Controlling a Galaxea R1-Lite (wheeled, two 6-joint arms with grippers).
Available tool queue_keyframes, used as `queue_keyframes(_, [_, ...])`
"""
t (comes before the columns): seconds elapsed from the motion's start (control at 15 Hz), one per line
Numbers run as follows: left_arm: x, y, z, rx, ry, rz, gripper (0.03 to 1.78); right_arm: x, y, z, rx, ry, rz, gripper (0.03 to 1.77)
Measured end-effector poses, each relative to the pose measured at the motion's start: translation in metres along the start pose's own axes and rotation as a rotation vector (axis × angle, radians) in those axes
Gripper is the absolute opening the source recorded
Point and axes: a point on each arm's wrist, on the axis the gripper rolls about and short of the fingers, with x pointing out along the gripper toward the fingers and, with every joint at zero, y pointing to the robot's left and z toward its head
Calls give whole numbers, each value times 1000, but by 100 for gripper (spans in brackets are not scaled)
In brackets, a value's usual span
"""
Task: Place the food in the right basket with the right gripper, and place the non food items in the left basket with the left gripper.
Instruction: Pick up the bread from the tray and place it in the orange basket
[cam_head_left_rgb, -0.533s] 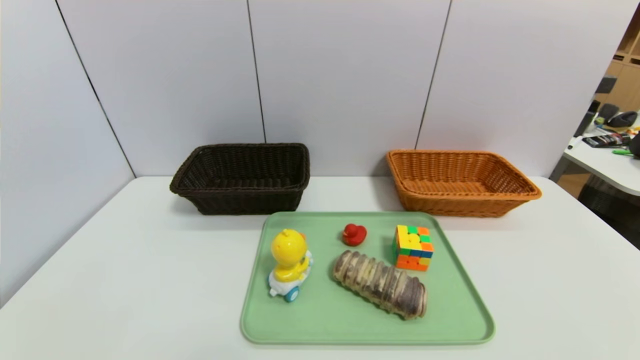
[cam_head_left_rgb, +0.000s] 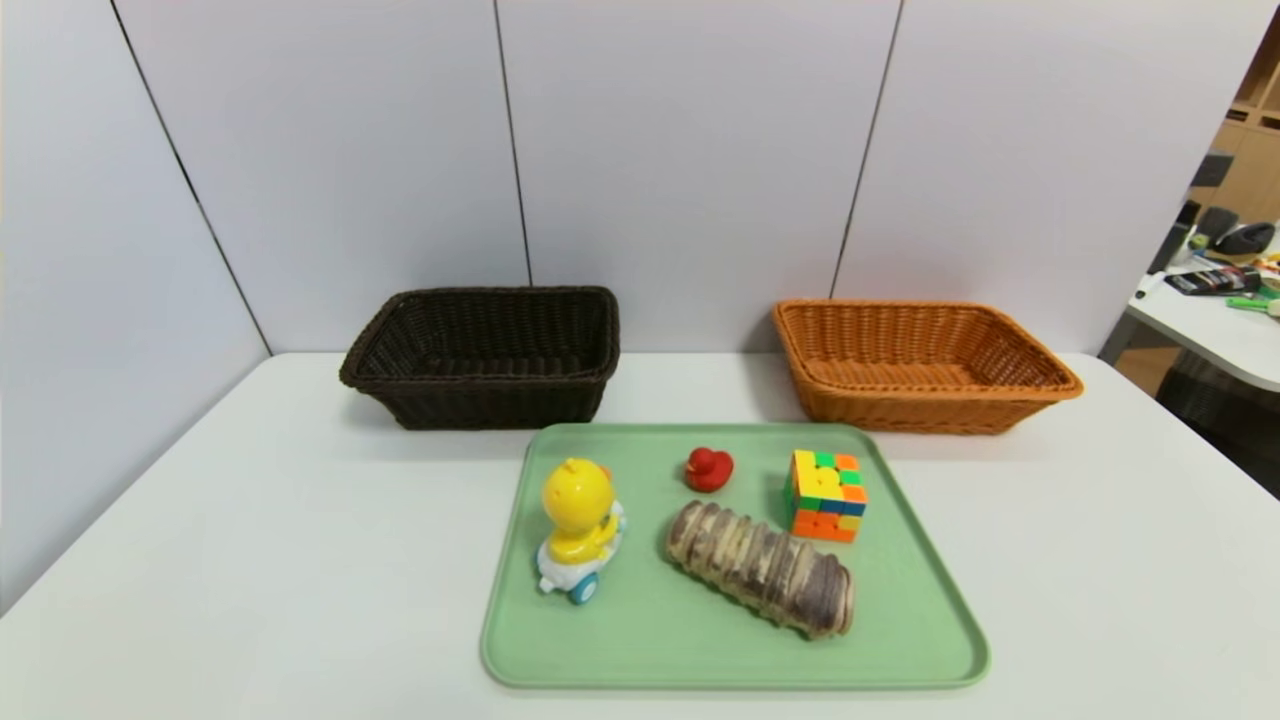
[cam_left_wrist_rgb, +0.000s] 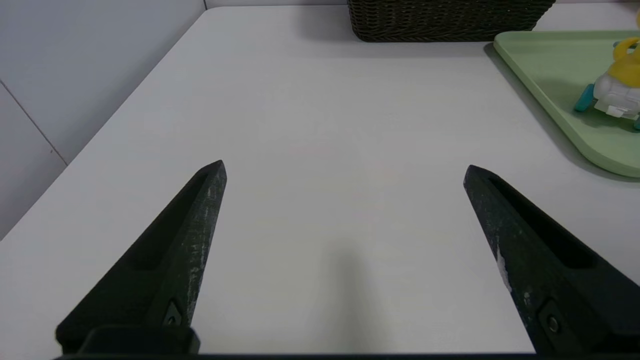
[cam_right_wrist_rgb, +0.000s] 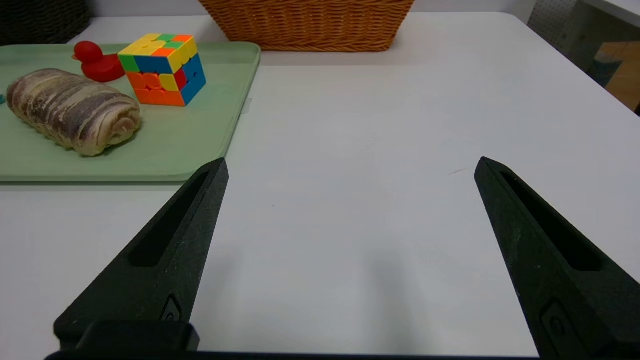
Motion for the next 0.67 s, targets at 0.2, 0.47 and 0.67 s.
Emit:
queue_keyframes(0.2, [0,0,0,0,0,0,169,0,0,0,-8,-2,7,170])
queue_keyframes(0.47, [0,0,0,19,0,-4,169,0,0,0,-25,-1,9,170])
queue_keyframes(0.67, [0,0,0,31,0,-4,169,0,0,-1,-51,0,12,170])
